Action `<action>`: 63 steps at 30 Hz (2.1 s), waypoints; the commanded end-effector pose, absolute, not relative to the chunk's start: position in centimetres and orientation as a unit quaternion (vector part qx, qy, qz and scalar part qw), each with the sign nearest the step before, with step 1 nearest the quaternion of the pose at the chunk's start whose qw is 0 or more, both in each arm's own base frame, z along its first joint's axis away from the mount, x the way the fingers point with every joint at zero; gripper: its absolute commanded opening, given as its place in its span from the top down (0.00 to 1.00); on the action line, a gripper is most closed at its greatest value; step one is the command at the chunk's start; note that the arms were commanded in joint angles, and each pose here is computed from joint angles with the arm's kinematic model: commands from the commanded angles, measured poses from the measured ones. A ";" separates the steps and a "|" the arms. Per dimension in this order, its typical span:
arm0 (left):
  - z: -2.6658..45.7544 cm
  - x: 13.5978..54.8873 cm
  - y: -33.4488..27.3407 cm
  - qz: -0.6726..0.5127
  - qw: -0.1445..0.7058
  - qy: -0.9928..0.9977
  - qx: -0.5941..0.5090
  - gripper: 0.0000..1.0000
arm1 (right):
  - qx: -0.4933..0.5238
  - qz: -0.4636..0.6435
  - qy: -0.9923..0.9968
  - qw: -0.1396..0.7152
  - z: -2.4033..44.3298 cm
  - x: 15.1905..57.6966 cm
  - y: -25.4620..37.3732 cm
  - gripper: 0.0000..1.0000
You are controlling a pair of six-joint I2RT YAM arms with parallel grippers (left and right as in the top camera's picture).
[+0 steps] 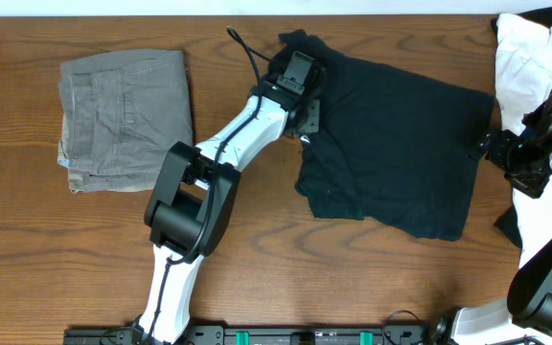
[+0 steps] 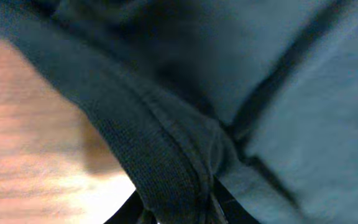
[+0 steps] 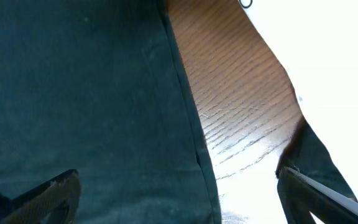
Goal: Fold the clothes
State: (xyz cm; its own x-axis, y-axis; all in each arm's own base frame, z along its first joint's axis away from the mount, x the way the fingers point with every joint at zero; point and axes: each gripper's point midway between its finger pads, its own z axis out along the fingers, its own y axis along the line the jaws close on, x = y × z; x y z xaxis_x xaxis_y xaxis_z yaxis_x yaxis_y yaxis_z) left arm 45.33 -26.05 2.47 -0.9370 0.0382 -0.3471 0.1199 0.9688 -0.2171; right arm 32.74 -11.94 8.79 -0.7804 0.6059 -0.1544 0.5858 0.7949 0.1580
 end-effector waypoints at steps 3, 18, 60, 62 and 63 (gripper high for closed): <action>3.5 46.1 -22.3 -0.090 0.169 0.981 0.015 0.78 | 0.310 0.052 0.944 0.101 8.9 32.9 -11.7 0.01; 2.0 43.5 -9.9 0.052 0.074 0.994 -0.068 0.78 | 0.310 0.052 0.944 0.101 8.9 32.9 -11.7 0.01; 14.0 43.5 -17.8 -0.201 0.158 0.967 0.014 0.80 | 0.252 0.132 0.939 0.193 11.0 37.8 -9.9 0.26; 14.1 43.5 -18.5 -0.202 0.166 0.965 0.033 0.80 | 0.239 0.129 0.940 0.204 11.6 38.5 -9.6 0.50; 14.2 43.5 -18.9 -0.201 0.170 0.964 0.042 0.80 | 0.232 0.126 0.941 0.212 12.2 39.1 -9.4 0.64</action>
State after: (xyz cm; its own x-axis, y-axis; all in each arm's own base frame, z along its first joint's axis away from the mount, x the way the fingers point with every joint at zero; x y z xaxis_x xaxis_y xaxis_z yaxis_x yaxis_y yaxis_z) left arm 44.06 -17.40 14.86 -0.9368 -0.0587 -0.3449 0.0766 0.9276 -0.3657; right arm 37.28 -10.79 10.43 -0.7851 0.5468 -0.2909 0.4640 0.8304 0.3085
